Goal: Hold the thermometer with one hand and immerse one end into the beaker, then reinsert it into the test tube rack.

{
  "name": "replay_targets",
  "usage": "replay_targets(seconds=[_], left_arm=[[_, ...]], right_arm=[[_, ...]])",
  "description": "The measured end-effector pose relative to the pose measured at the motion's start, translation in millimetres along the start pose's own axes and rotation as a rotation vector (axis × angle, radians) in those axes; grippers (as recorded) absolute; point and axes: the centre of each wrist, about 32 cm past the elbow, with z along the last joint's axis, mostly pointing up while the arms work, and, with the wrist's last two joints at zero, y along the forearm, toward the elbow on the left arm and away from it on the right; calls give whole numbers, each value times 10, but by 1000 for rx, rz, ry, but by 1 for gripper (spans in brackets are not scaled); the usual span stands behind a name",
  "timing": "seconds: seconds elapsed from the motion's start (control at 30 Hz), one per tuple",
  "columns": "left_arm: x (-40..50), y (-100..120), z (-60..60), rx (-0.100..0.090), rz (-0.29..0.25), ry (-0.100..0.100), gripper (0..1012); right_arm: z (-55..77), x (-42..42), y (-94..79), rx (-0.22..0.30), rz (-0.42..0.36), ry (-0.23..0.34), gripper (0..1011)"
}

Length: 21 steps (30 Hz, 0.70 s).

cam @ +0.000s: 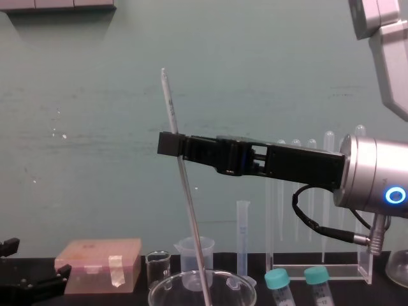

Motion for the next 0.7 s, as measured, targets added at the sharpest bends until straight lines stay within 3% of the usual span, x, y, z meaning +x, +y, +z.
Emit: replay_targets(seconds=[0.7], left_arm=[[0, 0, 0, 0, 0, 0, 1008]], right_arm=[[3, 2, -2, 2, -2, -1, 58]])
